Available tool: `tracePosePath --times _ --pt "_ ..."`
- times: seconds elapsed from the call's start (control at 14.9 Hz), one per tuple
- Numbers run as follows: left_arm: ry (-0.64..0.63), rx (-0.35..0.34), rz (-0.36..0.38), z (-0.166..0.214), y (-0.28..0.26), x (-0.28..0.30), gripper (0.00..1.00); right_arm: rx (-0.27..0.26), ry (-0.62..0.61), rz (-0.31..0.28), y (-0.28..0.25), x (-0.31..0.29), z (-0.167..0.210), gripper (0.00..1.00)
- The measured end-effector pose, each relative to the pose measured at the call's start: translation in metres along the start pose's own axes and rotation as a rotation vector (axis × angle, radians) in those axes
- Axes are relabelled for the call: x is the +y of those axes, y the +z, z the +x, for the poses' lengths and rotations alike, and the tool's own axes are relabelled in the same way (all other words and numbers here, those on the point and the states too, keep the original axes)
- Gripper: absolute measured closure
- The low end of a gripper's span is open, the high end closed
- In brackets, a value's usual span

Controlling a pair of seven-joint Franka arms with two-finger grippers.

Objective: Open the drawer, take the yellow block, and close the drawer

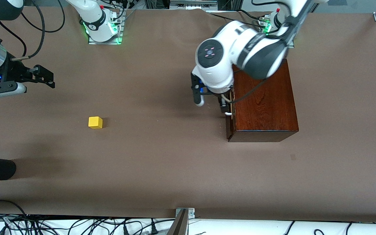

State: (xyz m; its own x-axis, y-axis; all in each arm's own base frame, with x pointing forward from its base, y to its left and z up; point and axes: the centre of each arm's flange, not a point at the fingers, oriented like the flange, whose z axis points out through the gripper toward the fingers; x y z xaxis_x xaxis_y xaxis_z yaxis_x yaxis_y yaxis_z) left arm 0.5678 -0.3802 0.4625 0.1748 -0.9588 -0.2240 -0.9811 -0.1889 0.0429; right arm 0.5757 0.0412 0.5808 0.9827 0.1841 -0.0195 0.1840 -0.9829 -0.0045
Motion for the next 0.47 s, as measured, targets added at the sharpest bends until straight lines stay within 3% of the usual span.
tracePosePath --times 0.2,0.47 --pt "-0.142 0.034 0.021 -0.064 -0.031 -0.034 0.00 0.000 0.005 0.000 -0.001 0.004 0.001 0.00" --pt "-0.468 0.103 -0.010 -0.166 -0.059 -0.073 0.00 0.006 0.002 -0.001 -0.005 0.003 0.001 0.00"
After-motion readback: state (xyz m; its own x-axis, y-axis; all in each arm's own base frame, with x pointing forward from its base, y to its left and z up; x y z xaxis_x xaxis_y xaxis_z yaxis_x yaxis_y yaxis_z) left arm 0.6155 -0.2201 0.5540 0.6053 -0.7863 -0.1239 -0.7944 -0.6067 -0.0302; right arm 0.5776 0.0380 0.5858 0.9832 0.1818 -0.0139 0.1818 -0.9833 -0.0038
